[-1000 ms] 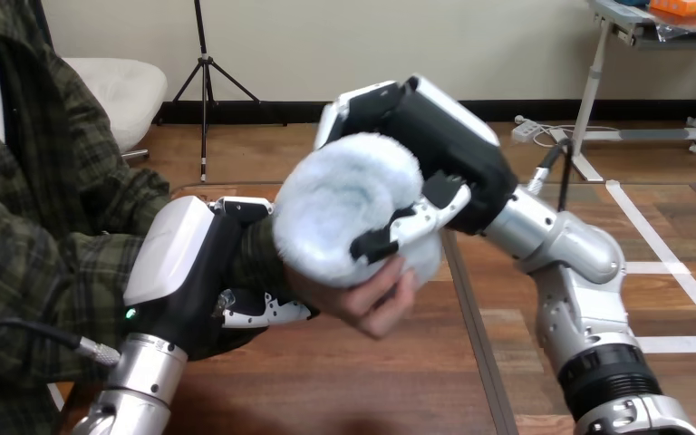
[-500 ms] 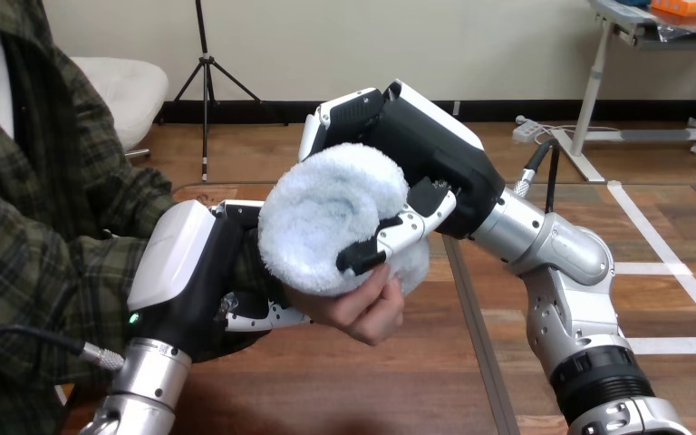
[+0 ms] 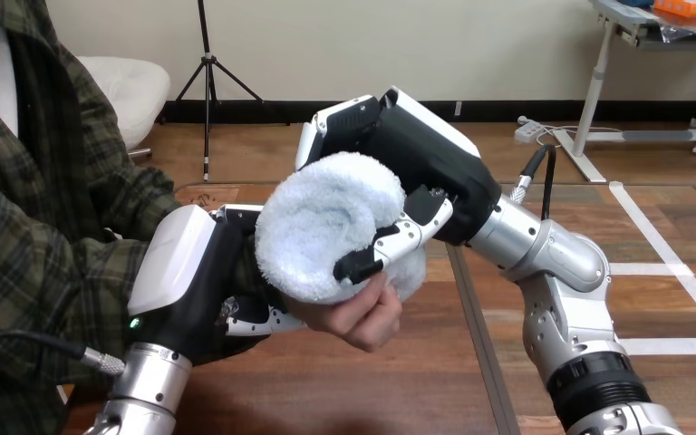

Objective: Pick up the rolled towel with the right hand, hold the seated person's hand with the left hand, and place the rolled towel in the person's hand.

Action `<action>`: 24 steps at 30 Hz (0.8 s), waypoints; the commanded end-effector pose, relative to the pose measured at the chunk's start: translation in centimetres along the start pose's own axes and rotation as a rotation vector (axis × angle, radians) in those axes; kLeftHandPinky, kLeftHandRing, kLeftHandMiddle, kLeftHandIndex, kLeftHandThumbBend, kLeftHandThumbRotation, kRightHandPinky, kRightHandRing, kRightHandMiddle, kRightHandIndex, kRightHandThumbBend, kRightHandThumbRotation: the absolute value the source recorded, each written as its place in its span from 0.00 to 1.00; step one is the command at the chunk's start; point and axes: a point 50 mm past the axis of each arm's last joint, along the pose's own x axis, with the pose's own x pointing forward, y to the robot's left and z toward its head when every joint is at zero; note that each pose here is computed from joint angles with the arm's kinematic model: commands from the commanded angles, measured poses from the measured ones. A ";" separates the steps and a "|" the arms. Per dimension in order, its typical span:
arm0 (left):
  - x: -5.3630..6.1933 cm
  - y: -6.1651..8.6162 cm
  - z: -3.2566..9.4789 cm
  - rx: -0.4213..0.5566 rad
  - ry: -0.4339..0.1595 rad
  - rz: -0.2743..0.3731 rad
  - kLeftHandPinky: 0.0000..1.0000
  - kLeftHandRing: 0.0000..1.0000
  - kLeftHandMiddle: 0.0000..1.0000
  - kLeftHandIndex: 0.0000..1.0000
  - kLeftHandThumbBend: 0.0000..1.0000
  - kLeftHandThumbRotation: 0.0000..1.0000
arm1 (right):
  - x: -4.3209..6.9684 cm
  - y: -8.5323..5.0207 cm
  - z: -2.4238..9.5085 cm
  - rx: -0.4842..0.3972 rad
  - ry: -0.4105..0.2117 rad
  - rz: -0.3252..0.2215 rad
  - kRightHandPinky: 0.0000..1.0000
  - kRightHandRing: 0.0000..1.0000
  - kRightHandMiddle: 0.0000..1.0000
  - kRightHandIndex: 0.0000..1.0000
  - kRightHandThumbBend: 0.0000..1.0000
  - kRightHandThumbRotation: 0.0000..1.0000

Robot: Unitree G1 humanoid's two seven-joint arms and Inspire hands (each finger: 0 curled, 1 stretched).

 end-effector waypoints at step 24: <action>0.6 0.1 0.9 -0.048 -0.067 0.018 0.23 0.27 0.36 0.36 0.88 0.00 | 0.2 -0.1 0.1 0.009 -0.011 0.016 0.14 0.21 0.28 0.31 0.74 0.00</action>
